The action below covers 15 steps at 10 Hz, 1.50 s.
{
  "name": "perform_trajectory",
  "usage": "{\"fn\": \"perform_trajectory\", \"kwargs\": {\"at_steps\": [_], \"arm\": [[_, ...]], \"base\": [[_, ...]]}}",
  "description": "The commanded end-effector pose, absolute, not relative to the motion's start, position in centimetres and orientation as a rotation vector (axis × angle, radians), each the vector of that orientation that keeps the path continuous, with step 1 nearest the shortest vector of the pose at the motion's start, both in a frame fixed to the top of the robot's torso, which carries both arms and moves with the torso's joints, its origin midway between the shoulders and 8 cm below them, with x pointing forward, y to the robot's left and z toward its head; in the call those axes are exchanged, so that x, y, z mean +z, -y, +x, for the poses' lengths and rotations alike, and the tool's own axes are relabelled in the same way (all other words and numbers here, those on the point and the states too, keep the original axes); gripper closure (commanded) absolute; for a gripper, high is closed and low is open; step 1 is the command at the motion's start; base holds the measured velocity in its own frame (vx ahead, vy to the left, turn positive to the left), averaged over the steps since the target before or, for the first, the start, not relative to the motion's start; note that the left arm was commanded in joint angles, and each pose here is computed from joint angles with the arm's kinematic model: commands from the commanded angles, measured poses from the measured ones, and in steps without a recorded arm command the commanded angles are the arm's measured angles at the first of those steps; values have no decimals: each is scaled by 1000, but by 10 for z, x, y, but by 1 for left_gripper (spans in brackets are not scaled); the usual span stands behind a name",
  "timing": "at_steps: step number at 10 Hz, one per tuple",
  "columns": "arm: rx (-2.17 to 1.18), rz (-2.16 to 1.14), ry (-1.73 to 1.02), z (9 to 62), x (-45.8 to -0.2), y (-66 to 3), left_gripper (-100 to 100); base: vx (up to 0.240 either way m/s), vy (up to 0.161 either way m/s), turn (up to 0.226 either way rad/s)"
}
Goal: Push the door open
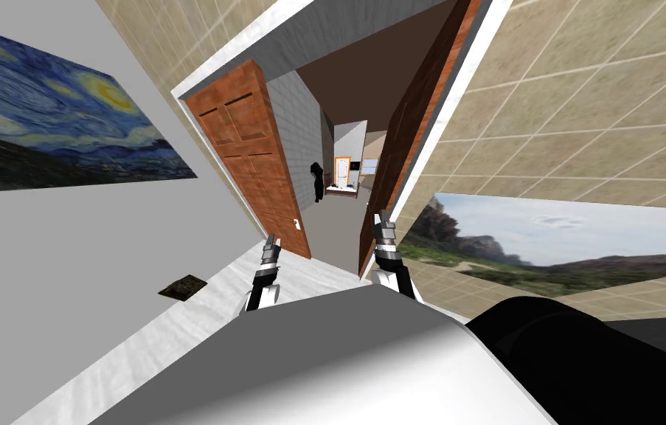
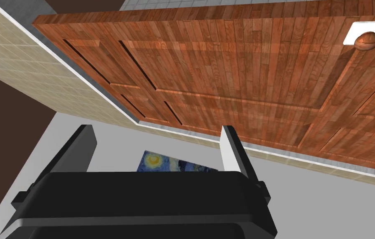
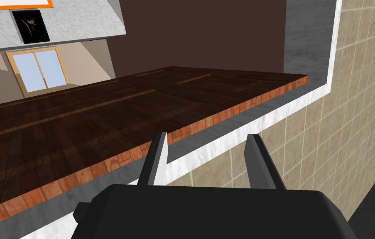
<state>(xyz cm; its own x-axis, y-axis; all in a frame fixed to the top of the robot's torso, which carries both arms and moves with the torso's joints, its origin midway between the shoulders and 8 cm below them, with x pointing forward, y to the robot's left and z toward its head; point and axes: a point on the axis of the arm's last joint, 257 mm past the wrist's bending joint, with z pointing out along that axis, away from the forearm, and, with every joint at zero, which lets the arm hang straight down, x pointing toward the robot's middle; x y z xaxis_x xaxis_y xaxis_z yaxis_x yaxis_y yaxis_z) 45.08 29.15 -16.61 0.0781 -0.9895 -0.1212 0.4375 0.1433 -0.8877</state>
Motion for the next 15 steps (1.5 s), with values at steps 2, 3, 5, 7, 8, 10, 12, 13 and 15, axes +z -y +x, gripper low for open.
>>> {"fn": "perform_trajectory", "kwargs": {"at_steps": [2, 3, 5, 7, 8, 10, 12, 13, 15], "arm": [[-1247, -822, -916, 456, -183, -295, -100], [-1242, -832, -923, 458, -189, -296, -100], [-1234, -850, -937, 461, -200, -297, -100], [-1226, -869, -951, 465, -212, -297, -100], [-1222, -878, -957, 466, -217, -298, -100], [-1214, -897, -970, 469, -228, -298, -100], [-1203, -926, -989, 473, -245, -298, -100], [-1199, -935, -996, 474, -250, -298, -100], [-1193, -954, -1007, 476, -261, -297, -100]], "base": [[42, 118, -136], [35, 96, -142], [40, 95, -137], [47, 133, -135], [53, 110, -154], [29, 118, -130], [29, 120, -191], [59, 163, -159], [42, 134, -127]]}}
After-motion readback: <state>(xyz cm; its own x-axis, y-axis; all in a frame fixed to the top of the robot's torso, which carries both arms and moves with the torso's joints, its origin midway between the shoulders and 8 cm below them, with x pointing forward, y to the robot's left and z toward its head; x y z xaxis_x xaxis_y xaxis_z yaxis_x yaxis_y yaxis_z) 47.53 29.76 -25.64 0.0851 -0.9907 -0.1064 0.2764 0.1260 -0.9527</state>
